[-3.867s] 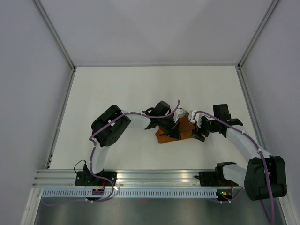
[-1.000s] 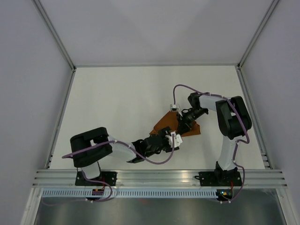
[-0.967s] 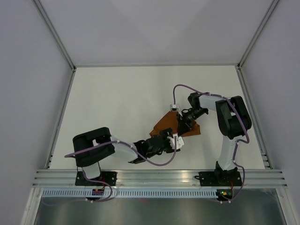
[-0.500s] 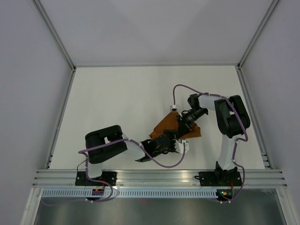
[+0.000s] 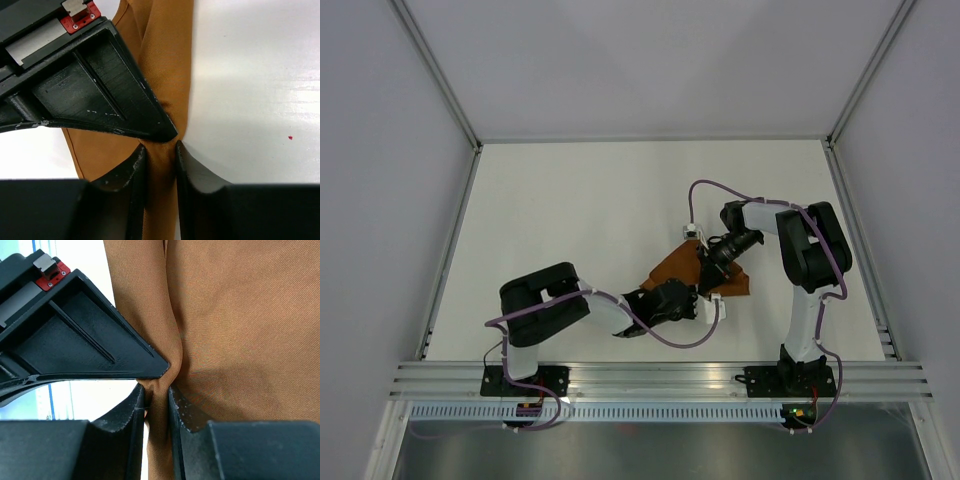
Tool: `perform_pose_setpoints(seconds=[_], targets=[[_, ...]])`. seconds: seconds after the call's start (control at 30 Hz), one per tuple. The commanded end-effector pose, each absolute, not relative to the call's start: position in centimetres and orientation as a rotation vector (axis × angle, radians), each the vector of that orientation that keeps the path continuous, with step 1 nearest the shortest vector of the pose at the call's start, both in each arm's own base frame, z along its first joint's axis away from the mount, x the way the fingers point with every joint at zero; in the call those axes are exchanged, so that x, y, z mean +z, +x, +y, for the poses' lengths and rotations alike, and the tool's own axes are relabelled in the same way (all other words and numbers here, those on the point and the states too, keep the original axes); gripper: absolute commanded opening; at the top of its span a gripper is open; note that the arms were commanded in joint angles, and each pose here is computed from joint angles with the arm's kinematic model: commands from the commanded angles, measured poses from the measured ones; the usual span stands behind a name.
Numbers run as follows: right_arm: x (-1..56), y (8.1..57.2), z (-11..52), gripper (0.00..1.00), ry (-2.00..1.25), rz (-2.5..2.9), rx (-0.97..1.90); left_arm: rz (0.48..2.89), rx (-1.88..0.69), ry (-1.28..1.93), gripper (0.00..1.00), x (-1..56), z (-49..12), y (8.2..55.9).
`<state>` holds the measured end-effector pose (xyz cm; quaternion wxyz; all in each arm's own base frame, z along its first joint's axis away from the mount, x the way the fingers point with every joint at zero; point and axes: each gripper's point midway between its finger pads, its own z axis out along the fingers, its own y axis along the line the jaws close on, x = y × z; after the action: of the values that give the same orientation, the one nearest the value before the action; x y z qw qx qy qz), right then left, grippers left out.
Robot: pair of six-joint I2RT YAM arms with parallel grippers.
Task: Fold the napkin, place the utensils inside, and roll it up
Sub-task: Roll the napkin at the center of the board.
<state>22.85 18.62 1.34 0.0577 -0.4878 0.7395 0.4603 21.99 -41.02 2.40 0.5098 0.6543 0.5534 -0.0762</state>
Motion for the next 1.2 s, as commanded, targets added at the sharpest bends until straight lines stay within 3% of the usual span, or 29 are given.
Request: perform_pose_setpoints(seconds=[0.0,0.17,0.4,0.53,0.93,1.17], targets=[[-2.6,23.5,16.4,0.13,-1.634,2.292,1.218,1.501,-0.232,1.687,0.25,-1.7,-38.9,20.7],[-2.3,23.7,16.6,0.21,-1.631,2.282,1.206,1.588,-0.352,1.69,0.12,-2.0,-38.9,20.1],[-0.9,25.1,16.9,0.51,-1.595,2.24,1.108,1.757,-0.54,1.667,0.04,-2.0,-38.7,19.1],[0.6,26.8,17.1,0.61,-1.547,2.191,1.013,1.842,-0.649,1.65,0.02,-1.9,-38.6,18.5],[6.8,31.6,15.6,0.63,-1.266,2.039,0.777,2.123,-1.003,1.558,0.02,-2.0,-37.9,17.7],[9.6,29.2,14.7,0.64,-1.289,1.904,0.684,2.261,-1.248,1.46,0.02,-1.7,-37.9,17.0]])
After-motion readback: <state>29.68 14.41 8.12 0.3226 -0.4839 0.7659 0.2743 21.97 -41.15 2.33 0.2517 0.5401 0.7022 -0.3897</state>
